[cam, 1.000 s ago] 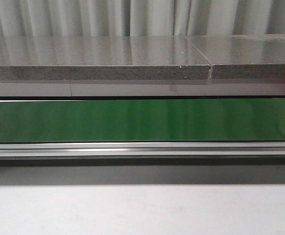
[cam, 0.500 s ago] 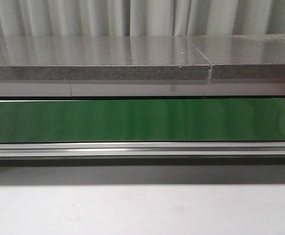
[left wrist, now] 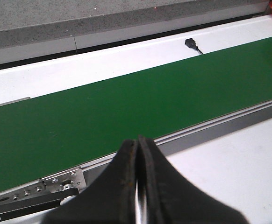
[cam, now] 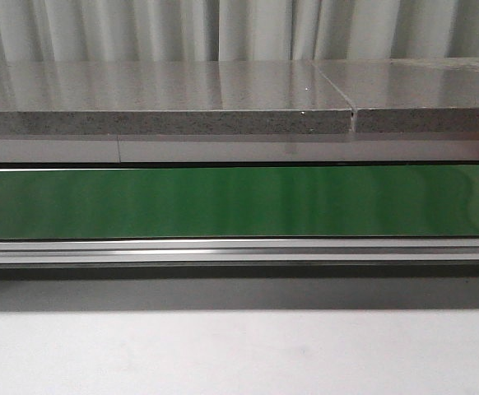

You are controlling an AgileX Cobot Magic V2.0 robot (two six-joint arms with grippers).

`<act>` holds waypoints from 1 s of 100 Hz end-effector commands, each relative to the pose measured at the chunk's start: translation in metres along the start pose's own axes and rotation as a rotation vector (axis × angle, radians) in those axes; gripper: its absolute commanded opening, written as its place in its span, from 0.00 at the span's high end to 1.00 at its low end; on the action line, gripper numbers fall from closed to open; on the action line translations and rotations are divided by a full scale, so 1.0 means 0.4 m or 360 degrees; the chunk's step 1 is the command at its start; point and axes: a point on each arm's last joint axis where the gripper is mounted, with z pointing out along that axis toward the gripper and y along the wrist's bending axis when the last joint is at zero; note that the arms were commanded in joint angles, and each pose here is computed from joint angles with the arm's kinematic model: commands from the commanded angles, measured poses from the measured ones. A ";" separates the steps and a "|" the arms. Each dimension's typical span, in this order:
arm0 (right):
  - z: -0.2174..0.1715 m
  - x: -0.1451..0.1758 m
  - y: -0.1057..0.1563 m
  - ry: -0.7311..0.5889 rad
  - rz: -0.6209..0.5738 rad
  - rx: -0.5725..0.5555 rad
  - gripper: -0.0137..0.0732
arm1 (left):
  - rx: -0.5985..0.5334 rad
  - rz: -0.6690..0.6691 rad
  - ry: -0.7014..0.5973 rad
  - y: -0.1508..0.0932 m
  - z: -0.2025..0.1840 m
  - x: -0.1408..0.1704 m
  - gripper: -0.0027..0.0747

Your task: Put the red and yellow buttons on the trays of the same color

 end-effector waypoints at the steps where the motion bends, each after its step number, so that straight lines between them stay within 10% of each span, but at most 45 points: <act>1: -0.090 -0.026 0.041 -0.0205 -0.0144 -0.0059 0.34 | 0.0005 -0.0034 -0.0137 -0.001 -0.010 -0.032 0.99; 42: -0.235 0.032 0.205 -0.0300 -0.0468 -0.0378 0.96 | 0.0005 -0.0034 -0.0137 -0.001 -0.010 -0.032 0.99; 100: -0.429 0.114 0.246 -0.0687 -0.0662 -0.0671 0.98 | 0.0005 -0.0034 -0.0137 -0.001 -0.010 -0.032 0.99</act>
